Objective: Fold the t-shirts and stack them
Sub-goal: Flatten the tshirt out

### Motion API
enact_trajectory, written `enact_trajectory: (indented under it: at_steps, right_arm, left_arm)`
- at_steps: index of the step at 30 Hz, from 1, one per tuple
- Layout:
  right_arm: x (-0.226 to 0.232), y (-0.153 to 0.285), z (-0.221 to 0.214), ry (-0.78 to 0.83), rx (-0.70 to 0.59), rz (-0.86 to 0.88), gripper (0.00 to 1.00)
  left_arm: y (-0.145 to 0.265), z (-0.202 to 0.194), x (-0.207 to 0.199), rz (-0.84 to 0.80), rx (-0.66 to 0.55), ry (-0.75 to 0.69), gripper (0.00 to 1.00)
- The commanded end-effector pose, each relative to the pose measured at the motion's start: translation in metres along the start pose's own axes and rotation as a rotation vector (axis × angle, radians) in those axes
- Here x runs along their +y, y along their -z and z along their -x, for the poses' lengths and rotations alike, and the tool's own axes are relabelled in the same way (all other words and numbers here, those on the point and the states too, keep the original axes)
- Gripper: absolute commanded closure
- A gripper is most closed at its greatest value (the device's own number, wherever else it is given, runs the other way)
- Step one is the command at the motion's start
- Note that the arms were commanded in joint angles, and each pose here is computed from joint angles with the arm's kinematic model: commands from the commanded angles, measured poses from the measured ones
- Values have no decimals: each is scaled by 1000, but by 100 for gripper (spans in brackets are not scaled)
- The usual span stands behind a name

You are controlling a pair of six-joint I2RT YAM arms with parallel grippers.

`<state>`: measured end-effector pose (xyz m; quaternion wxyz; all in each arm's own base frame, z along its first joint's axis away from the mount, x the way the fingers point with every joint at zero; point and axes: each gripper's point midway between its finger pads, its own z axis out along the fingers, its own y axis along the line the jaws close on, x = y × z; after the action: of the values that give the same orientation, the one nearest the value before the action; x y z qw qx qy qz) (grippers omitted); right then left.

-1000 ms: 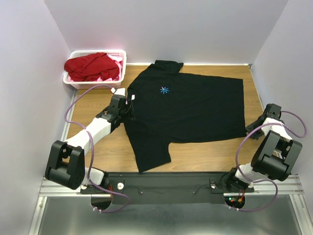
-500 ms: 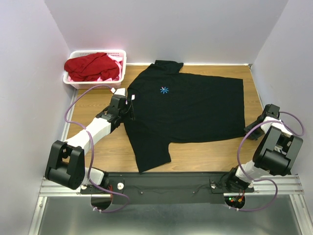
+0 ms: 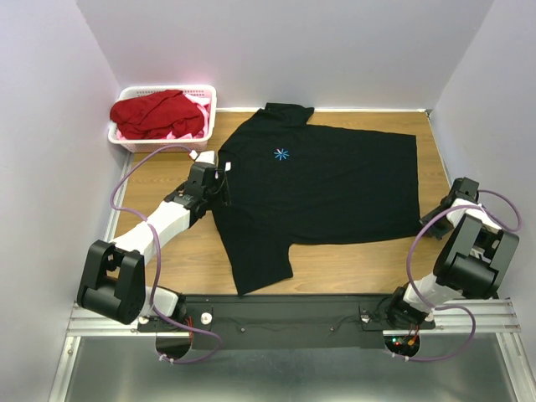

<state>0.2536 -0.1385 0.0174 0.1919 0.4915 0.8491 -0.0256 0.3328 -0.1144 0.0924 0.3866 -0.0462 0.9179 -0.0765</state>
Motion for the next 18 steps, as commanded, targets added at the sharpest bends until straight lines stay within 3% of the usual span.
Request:
enact_trajectory:
  at_steps: [1,6,11,18]
  right_arm:
    - [-12,-3,-6,18,9,-52,99]
    - [-17,23,2,-15,-29,-83,99]
    - [-19,42,-20,-64,33,-72,99]
    - [-28,50,-38,-92,34,-70,99]
  left_arm:
    - [0,2,4,19,-18,-8,32]
    - [0,-1,8,51,11,-7,32]
    - [-2,-16,18,111,69,39,33]
    - [-2,-37,49,241,116,165,45]
